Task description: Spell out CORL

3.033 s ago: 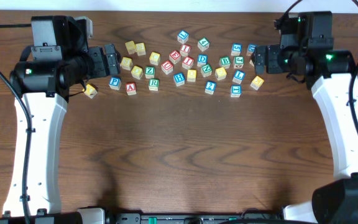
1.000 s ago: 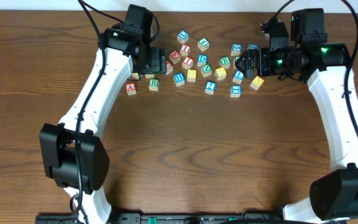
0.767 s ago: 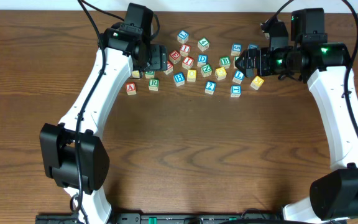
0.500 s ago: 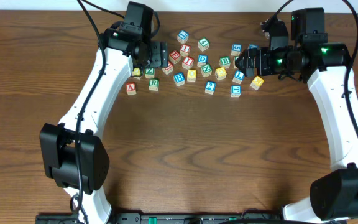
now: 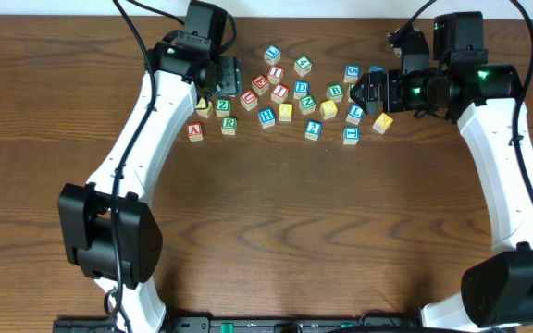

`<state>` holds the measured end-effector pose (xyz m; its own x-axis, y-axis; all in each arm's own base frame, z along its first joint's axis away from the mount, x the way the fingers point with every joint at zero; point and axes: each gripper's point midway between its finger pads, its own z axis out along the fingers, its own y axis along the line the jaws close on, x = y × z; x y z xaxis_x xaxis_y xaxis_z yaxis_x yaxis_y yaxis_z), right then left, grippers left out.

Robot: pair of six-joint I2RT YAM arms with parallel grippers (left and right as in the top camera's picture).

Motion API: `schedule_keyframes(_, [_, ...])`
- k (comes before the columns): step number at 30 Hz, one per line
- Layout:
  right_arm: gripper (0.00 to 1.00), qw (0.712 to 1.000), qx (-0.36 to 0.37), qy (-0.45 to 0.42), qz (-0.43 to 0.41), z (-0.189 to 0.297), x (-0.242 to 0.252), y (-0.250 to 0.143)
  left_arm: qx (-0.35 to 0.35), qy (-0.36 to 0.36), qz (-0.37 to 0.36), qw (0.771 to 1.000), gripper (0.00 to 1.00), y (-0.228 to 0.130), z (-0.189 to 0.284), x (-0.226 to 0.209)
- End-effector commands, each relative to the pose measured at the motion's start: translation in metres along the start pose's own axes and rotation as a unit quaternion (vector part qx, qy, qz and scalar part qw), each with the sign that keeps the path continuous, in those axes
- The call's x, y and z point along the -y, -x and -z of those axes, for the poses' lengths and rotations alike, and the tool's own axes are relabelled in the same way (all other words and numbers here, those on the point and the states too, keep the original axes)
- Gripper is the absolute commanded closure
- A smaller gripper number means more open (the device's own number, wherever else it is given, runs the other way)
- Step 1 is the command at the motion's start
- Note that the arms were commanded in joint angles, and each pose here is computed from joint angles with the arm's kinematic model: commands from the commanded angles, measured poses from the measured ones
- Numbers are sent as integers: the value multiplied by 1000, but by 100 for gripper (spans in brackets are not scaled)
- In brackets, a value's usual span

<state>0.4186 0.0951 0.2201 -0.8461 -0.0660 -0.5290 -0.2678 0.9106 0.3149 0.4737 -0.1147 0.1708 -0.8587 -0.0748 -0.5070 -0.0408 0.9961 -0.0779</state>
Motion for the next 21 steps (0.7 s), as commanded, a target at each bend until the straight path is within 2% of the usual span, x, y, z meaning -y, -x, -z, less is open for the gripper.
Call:
schedule_keyframes(1, [1,1000,-3,6,-5,-2,-4,-1,7,29,10,1000,24,6,-7,-16])
schedule_keyframes(6, [1,1000,-7,-4,-1,-6,-3,-3,5,28,8,1000,29,5,-8,-13])
schedule_keyframes(21, [1,1000,-6,-14,5,-7,-4,-2,-26,3,-21,999,30,-17,-36,23])
